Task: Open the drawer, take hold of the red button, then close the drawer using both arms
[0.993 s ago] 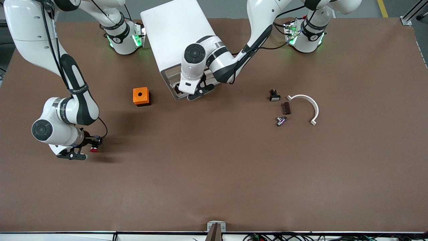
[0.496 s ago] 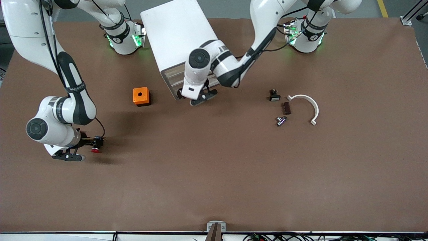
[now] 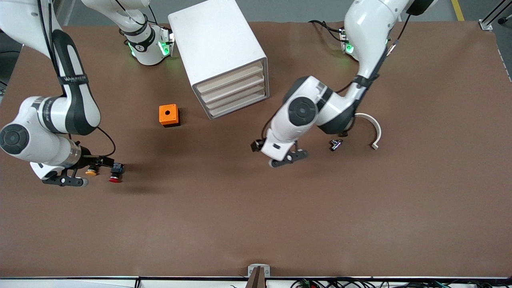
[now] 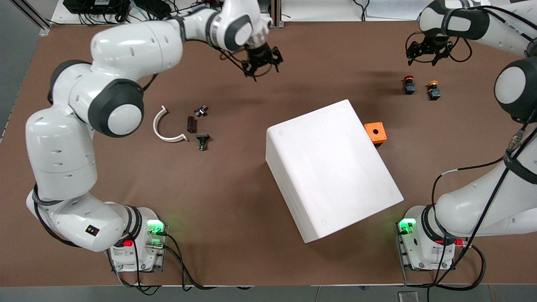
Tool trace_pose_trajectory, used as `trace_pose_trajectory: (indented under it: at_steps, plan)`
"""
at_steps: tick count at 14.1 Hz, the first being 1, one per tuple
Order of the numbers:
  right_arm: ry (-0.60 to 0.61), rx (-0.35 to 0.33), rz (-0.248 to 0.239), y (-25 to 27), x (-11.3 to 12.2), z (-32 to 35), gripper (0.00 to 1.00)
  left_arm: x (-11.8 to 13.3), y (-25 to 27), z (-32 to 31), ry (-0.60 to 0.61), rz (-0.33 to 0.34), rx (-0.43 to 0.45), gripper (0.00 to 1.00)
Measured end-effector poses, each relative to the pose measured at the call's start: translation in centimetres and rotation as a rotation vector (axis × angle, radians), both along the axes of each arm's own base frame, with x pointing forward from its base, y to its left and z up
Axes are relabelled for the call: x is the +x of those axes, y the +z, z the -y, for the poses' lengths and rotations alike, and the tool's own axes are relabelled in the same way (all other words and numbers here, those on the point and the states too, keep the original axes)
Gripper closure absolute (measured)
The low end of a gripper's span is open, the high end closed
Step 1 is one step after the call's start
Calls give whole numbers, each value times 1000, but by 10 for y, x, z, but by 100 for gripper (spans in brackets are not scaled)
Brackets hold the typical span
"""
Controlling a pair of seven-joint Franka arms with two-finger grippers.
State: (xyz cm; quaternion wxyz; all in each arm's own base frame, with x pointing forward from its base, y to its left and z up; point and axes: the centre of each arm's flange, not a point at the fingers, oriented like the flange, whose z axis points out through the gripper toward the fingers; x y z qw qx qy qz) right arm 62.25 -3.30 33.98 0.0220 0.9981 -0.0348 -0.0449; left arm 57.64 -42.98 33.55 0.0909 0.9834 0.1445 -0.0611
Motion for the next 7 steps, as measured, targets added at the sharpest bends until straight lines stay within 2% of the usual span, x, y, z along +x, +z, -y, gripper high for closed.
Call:
trace_pose_trajectory:
  at_steps: [3, 5, 7]
  plan:
    - [17, 5, -11, 57, -9, -15, 0, 42, 24, -72, -74, 68, 40, 0]
    - [12, 10, -25, 90, -12, -15, 0, 60, 48, -115, -129, 103, 55, 0]
    - [-3, 46, -46, 123, -14, -17, 0, 73, 75, -161, -182, 124, 67, 0]
